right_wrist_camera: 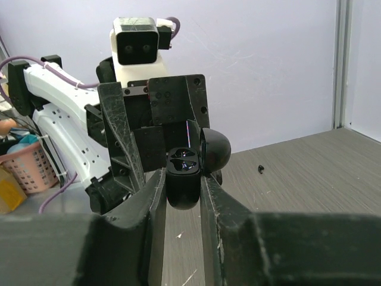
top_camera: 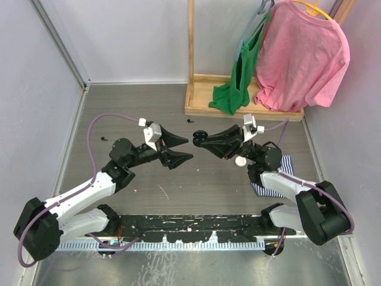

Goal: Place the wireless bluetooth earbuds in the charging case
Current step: Adjust the charging case, then move the earbud to the center of the board.

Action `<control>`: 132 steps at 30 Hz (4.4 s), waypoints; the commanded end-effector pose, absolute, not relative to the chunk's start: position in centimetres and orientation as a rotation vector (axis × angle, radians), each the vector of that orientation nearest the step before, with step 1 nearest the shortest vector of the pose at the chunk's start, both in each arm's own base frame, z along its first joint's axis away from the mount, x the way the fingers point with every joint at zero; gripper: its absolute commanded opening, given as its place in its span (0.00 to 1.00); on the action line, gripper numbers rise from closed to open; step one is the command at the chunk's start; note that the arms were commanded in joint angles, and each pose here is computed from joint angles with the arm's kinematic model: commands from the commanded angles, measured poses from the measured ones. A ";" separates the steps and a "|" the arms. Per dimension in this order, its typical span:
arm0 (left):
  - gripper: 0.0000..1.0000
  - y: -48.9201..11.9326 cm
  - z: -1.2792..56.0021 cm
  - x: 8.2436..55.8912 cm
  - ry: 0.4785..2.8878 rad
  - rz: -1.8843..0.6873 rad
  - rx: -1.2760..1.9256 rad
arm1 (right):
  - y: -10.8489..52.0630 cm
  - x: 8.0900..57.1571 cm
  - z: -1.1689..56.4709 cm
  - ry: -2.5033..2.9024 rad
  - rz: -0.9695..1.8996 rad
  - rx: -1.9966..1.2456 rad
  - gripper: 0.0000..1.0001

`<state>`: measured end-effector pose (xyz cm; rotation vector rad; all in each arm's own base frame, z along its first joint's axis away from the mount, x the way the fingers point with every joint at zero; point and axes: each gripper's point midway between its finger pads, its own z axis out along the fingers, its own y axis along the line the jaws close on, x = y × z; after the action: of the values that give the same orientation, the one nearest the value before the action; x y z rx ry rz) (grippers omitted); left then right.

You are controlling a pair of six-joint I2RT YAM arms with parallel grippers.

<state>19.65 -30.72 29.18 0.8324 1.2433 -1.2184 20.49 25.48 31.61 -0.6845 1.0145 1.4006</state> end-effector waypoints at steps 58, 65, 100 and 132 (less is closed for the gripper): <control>0.70 11.2 8.6 40.5 1.975 0.132 -1.032 | 24.6 21.3 24.1 1.030 1.016 -0.783 0.01; 0.60 11.2 7.4 42.1 2.010 0.114 -1.040 | 24.5 21.6 24.1 1.051 0.992 -0.781 0.01; 0.07 8.7 3.2 41.2 2.276 0.079 -1.049 | 24.2 22.5 23.6 1.105 0.959 -0.748 0.01; 0.14 -17.7 5.0 32.3 2.589 -0.127 0.191 | 23.9 22.8 23.7 1.110 0.935 -0.734 0.01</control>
<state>33.34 -17.54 4.24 0.1119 2.6007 -0.2199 22.65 24.07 21.03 -0.7428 1.2070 0.9724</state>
